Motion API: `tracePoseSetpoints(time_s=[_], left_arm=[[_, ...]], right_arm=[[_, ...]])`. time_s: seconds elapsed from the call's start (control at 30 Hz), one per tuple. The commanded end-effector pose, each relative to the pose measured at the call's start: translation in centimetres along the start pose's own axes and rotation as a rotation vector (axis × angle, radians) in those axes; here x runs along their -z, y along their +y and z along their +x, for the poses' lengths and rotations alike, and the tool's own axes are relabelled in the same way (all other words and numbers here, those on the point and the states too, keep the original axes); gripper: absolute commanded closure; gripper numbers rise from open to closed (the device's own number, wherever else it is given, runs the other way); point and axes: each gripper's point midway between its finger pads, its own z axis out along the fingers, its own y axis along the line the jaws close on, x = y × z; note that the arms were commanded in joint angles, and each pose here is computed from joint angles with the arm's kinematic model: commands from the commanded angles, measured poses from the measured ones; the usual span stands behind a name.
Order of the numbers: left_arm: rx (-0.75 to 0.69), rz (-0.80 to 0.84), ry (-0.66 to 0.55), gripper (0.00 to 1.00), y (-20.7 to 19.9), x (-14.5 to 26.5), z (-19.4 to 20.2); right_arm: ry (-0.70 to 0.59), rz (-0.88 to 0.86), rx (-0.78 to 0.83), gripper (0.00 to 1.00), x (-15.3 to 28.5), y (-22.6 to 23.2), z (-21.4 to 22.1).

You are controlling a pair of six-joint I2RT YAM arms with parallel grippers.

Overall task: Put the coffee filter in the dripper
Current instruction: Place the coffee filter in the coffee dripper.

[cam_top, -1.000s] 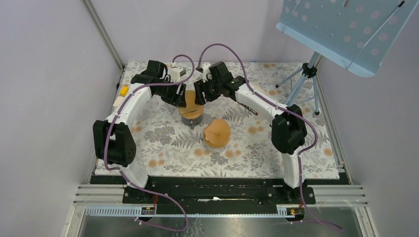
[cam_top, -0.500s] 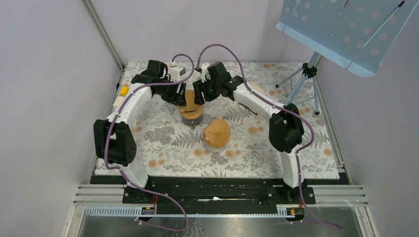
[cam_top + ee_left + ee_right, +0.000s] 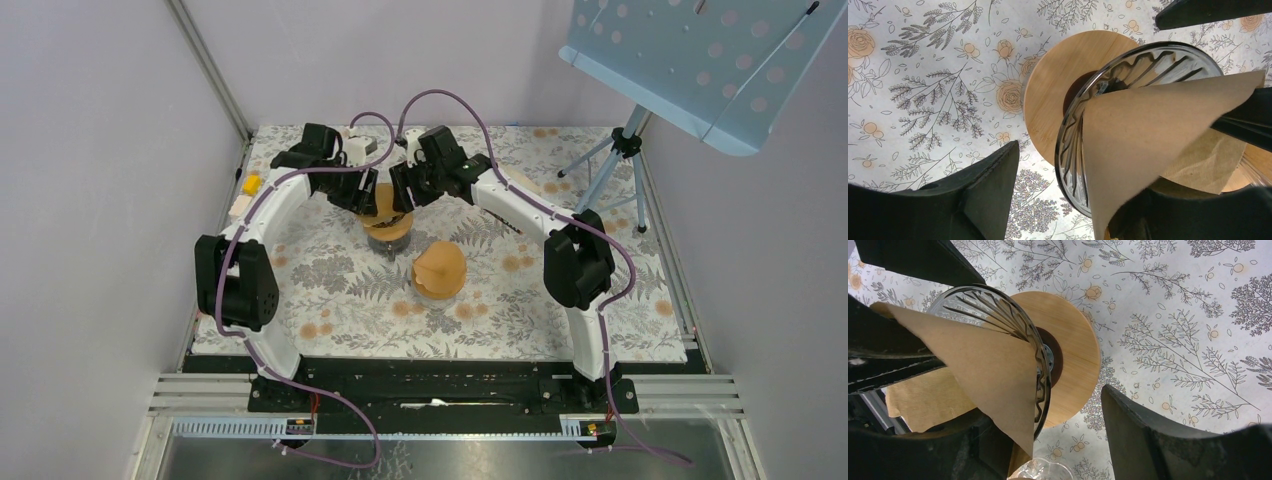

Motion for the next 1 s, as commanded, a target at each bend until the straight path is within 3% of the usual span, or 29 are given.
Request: tracePoseSetpoints(time_s=[0.0,0.97], left_arm=[[-0.017,-0.019,-0.024,0.38,0.6,-0.5,-0.4],[-0.022,-0.053,-0.02,0.33,1.5,-0.7,-0.1]], right_arm=[[0.001,0.02,0.025,0.34,-0.4,0.0,-0.3],[0.005,0.018,0.027,0.31,-0.2,0.2,-0.4]])
